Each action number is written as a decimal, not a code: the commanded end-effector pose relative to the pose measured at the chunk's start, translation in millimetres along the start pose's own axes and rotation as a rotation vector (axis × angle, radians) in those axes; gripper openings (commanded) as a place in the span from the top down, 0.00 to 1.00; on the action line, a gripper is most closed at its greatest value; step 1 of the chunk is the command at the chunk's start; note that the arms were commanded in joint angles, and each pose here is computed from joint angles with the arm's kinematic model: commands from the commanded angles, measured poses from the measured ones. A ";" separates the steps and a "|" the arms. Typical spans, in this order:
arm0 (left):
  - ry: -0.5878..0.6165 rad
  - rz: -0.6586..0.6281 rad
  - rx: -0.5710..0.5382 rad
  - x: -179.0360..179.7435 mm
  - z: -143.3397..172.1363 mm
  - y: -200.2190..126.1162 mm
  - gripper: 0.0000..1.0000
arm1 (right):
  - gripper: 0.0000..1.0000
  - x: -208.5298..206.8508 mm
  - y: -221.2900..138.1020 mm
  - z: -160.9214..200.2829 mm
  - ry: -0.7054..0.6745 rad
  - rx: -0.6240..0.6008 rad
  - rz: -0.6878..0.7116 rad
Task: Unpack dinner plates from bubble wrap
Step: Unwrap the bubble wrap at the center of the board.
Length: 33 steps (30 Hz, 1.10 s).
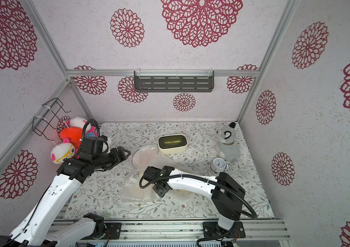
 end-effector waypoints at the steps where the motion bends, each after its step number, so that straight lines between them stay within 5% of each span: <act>1: -0.032 -0.031 0.000 13.0 3.7 -3.6 0.22 | 0.38 1.7 -1.1 0.6 -0.056 0.019 0.053; 17: -0.048 -0.018 0.014 16.6 7.3 -6.2 0.20 | 0.52 0.3 23.1 6.8 -0.081 0.103 0.152; 29: -0.049 -0.013 0.019 20.0 9.3 -6.1 0.19 | 0.95 -8.2 11.9 7.3 -0.079 0.105 0.200; 33: -0.053 -0.003 0.020 18.7 8.7 -5.2 0.19 | 0.99 -17.0 -1.3 4.3 -0.078 0.097 0.249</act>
Point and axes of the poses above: each gripper's point midway between its finger pads, its own y axis out along the fingers, its own x axis along the line the jaws close on, z = x × y, the point moved 5 cm from there along -y, back along the fingers, and after that the axes turned 10 degrees about -y, right-handed, at the moved point
